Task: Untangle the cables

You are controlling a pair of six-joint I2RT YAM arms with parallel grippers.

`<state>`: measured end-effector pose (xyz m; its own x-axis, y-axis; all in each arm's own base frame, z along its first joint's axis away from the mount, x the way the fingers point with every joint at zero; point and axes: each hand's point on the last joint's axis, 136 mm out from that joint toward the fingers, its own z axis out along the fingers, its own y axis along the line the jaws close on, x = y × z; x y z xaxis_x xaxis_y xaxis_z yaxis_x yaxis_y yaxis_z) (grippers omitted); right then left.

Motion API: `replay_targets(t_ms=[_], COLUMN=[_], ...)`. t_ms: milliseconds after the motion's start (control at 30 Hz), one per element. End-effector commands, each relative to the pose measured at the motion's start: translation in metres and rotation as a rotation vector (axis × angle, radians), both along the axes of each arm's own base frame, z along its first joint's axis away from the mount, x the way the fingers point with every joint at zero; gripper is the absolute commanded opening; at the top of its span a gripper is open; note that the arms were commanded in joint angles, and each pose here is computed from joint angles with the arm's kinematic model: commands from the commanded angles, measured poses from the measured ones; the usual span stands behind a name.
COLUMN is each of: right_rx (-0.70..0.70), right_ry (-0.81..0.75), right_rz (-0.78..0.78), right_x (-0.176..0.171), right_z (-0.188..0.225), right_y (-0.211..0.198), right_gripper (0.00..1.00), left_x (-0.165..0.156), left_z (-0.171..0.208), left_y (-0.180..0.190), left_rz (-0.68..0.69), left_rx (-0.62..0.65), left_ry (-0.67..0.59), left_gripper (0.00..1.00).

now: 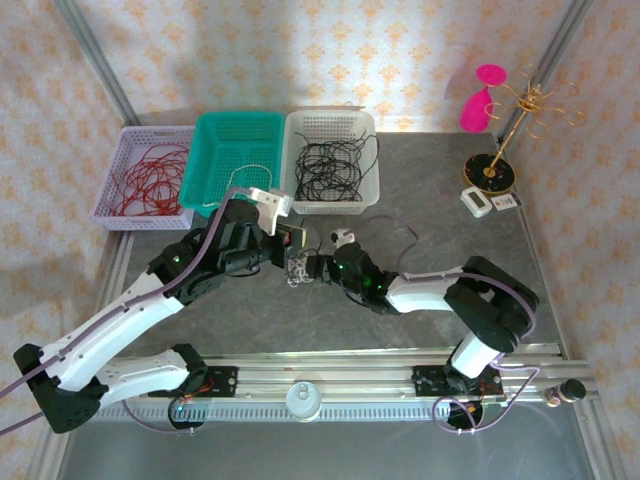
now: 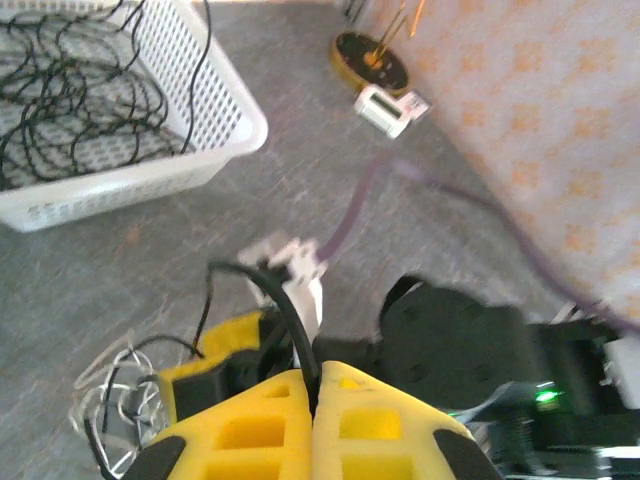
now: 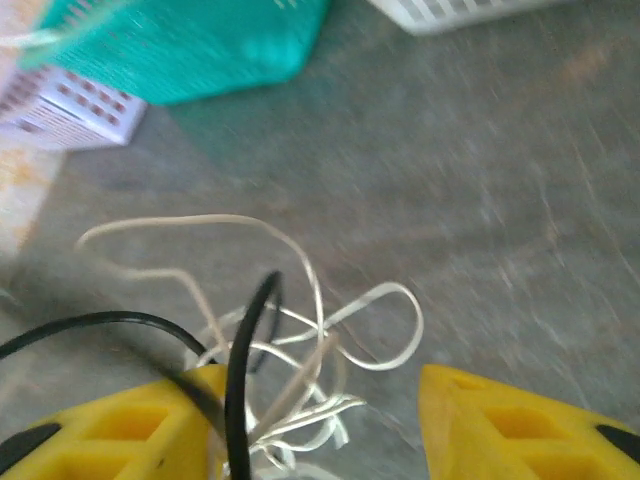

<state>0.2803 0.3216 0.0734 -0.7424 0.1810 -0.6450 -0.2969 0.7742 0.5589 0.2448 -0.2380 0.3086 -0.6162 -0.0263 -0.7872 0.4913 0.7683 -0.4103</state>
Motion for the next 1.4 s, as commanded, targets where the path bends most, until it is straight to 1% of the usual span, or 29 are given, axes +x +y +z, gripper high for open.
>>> replay_targets(t_ms=[0,100,200,333,433,533,733,900,1000,1100,1167,1233,1333,1367], right_rx=[0.012,-0.022,-0.053,-0.093,-0.105,-0.069,0.04,0.141,0.182,0.227,0.24,0.22,0.163,0.153], right_ry=[0.049,0.072,0.073,0.062,0.038,-0.035,-0.273,-0.419,-0.466,-0.483,-0.489,-0.483,-0.456,-0.459], right_rz=[-0.072,-0.108,-0.118,-0.143,-0.145,-0.105,-0.05,0.067,0.101,0.15,0.163,0.163,0.138,0.124], right_x=[-0.005,-0.009,-0.011,-0.012,-0.016,-0.022,-0.034,-0.048,-0.041,-0.031,-0.023,-0.013,0.005,0.01], right_z=[-0.021,-0.035,-0.038,-0.036,-0.023,0.014,0.116,0.19,0.222,0.242,0.248,0.245,0.232,0.233], right_y=[-0.014,-0.028,-0.034,-0.048,-0.057,-0.061,-0.079,-0.073,-0.062,-0.047,-0.039,-0.032,-0.026,-0.027], right_gripper=[0.52,0.53,0.53,0.55,0.58,0.63,0.76,0.82,0.82,0.79,0.77,0.74,0.64,0.58], left_x=[-0.003,0.001,0.004,0.007,0.008,0.008,0.009,0.001,-0.003,-0.006,-0.008,-0.01,-0.014,-0.016], left_z=[0.05,0.064,0.082,0.106,0.113,0.108,0.082,0.067,0.06,0.056,0.055,0.054,0.057,0.058], left_y=[-0.003,0.001,0.007,0.013,0.013,0.01,0.002,-0.009,-0.015,-0.018,-0.019,-0.019,-0.019,-0.02], left_rz=[-0.029,-0.003,0.026,0.052,0.05,0.032,-0.011,-0.091,-0.134,-0.156,-0.17,-0.177,-0.188,-0.198], left_rx=[-0.089,-0.087,-0.089,-0.103,-0.099,-0.08,-0.025,-0.017,-0.014,-0.013,-0.013,-0.015,-0.029,-0.036], left_ry=[-0.117,-0.154,-0.199,-0.265,-0.291,-0.283,-0.234,-0.202,-0.185,-0.171,-0.166,-0.164,-0.169,-0.169], left_gripper=[0.0,0.0,0.0,0.0,0.0,0.0,0.0,0.0,0.0,0.0,0.0,0.0,0.0,0.0])
